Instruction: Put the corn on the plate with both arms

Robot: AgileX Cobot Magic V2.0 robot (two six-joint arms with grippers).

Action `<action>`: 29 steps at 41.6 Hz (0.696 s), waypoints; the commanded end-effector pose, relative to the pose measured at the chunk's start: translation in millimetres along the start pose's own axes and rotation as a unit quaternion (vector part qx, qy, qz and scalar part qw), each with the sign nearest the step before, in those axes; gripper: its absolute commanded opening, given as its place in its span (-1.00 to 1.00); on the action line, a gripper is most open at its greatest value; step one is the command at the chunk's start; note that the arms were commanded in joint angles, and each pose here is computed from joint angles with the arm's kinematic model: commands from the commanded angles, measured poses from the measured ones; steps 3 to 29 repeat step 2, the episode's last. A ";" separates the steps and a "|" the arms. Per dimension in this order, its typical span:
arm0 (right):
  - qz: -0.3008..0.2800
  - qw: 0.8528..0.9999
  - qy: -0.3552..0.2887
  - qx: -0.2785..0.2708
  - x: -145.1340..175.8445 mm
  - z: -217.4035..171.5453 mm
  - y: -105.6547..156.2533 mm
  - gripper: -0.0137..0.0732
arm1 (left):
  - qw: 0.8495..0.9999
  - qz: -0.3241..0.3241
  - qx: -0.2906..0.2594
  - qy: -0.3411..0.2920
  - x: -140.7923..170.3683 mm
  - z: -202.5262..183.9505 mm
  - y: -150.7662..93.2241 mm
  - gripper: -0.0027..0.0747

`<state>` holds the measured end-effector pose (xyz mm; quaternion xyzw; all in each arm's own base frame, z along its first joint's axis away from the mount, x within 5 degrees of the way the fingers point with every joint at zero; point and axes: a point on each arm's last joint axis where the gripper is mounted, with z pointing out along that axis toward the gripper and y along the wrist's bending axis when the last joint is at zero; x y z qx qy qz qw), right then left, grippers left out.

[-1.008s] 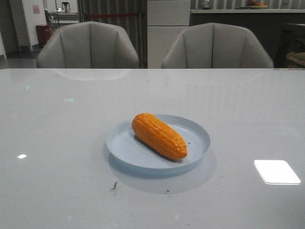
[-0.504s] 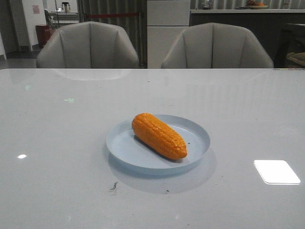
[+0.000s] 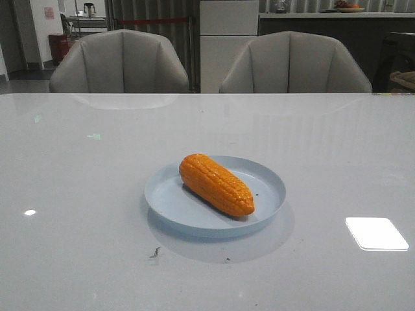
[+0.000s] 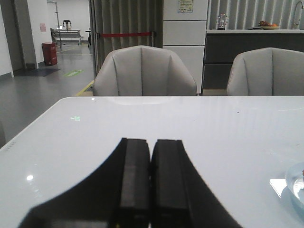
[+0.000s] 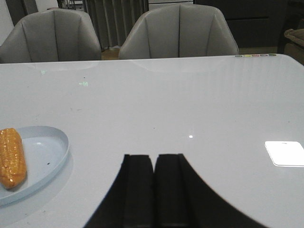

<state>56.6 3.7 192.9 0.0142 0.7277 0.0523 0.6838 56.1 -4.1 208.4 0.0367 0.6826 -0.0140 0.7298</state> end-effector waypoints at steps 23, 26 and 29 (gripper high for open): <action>0.000 0.998 -0.065 0.001 -15.7 -3.9 0.5 -0.60 | 0.999 -0.009 -0.004 -0.034 3.9 -0.8 0.4 -0.69; 0.000 0.998 -0.065 0.001 -15.7 -3.9 0.5 -0.60 | 0.999 -0.009 -0.004 -0.034 3.9 -0.8 0.4 -0.69; 0.000 0.998 -0.065 0.001 -15.7 -3.9 0.5 -0.60 | 0.999 -0.009 -0.004 -0.034 3.9 -0.8 0.4 -0.69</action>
